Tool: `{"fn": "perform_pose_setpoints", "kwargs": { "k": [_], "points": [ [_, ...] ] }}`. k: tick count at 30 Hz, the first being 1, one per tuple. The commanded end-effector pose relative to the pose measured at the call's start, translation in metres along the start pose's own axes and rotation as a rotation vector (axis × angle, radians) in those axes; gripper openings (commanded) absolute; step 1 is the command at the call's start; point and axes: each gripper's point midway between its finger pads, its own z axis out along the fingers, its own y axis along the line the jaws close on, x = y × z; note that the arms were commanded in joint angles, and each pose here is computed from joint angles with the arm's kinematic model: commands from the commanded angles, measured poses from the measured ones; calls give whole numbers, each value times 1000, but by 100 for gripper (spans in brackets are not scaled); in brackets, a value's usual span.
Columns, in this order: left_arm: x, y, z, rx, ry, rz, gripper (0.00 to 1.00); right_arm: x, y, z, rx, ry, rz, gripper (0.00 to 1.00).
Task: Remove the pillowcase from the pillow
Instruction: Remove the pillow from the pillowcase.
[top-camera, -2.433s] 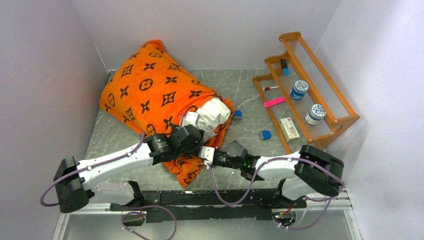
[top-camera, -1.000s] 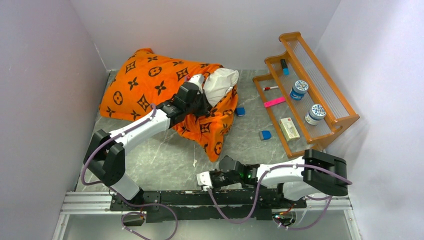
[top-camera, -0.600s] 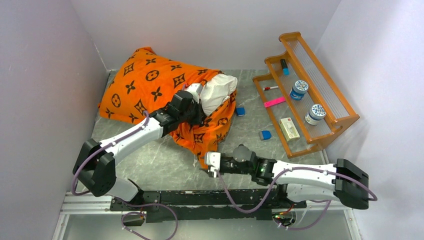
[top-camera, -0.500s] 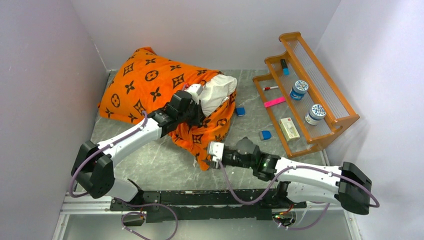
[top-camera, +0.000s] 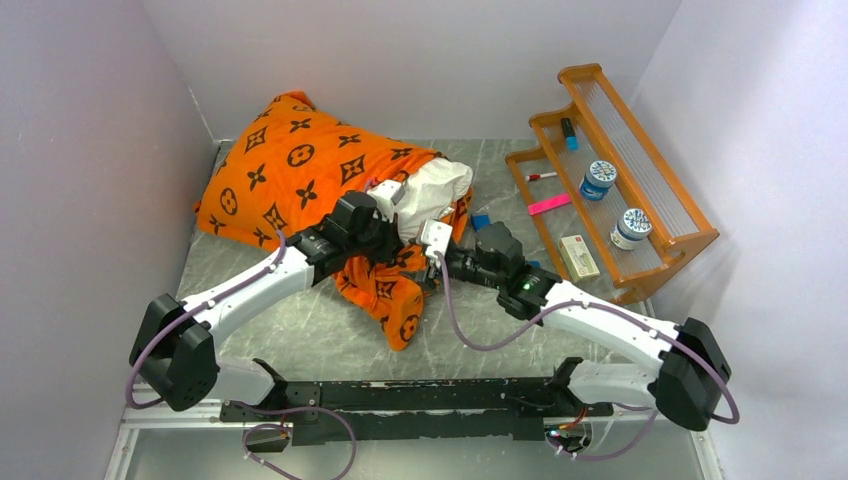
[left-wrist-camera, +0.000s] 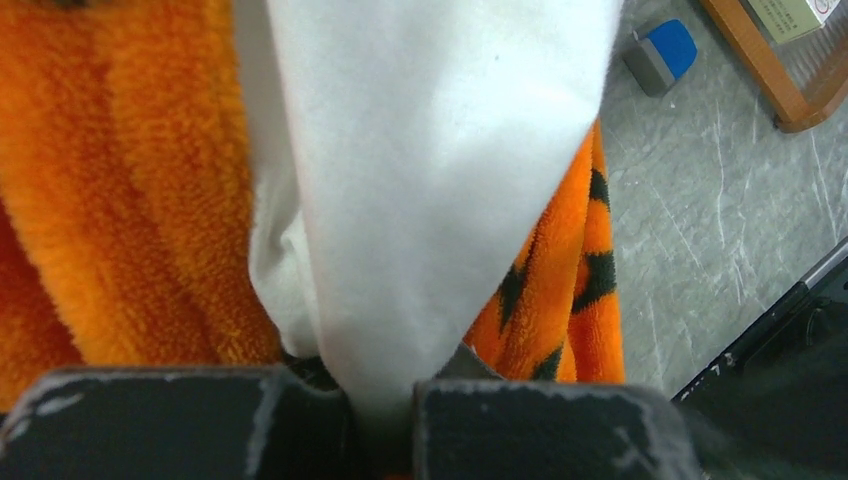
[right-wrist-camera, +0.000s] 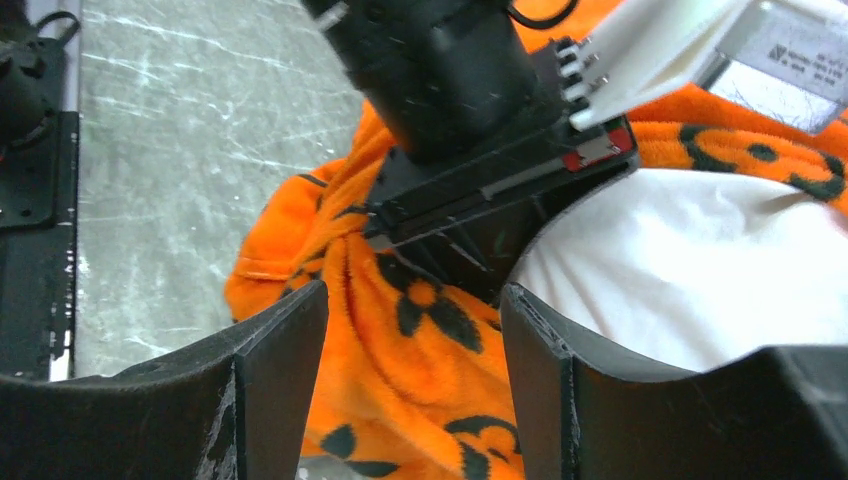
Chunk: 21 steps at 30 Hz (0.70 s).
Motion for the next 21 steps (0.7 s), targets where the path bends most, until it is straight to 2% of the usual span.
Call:
{"fn": "perform_pose_setpoints", "kwargs": {
  "k": [1,6,13,21],
  "points": [
    [-25,-4,-14,33,-91,55,5,-4,-5,13,-66,-5,34,66],
    [-30,-11,-22,73,-130,70,5,12,-5,22,-110,11,62,65],
    [-31,-12,-24,80,-137,68,5,38,12,33,-223,45,90,57],
    [-30,-17,-23,110,-133,75,5,41,21,42,-304,41,81,53]
  ]
}}
